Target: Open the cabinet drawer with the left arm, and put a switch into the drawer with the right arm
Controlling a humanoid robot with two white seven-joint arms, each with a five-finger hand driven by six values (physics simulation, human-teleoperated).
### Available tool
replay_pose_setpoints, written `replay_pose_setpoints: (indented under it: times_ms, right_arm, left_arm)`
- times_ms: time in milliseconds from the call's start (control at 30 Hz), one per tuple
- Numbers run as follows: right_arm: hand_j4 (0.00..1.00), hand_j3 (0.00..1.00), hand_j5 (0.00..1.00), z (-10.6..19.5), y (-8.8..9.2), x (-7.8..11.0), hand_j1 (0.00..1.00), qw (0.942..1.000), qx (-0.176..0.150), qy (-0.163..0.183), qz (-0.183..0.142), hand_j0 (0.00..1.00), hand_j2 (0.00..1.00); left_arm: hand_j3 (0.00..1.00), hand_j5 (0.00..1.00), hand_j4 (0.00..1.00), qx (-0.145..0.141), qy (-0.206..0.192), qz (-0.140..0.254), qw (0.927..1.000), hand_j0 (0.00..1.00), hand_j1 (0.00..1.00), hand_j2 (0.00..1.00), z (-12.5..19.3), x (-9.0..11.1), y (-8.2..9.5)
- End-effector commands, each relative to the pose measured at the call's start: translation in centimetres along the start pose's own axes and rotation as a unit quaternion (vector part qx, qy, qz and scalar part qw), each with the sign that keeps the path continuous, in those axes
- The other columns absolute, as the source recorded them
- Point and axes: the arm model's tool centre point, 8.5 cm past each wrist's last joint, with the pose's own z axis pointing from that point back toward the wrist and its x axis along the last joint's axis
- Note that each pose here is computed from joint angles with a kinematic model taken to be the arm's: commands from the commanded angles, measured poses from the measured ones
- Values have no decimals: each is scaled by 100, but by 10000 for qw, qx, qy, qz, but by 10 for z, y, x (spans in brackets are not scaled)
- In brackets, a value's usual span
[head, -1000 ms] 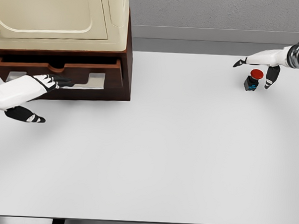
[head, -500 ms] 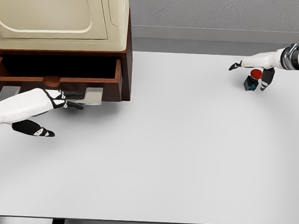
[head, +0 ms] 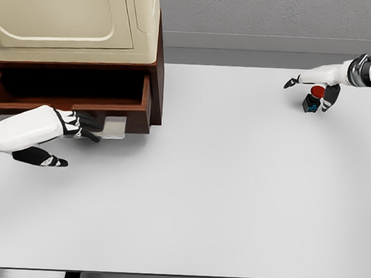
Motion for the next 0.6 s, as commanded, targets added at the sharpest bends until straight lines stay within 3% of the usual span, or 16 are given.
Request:
replay_pose_setpoints:
  times_ms: [0, 567]
  right_arm:
    - [99, 99, 99, 0, -1, 0, 99, 10000, -30, -1, -30, 99, 99]
    - [98, 98, 98, 0, 0, 0, 98, 10000, -12, 1, -24, 98, 98]
  left_arm:
    - [100, 100, 100, 555, -77, 315, 9979, 100, 100, 100, 5, 2, 21]
    - [100, 100, 100, 1319, 397, 158, 9903, 100, 100, 100, 42, -6, 42]
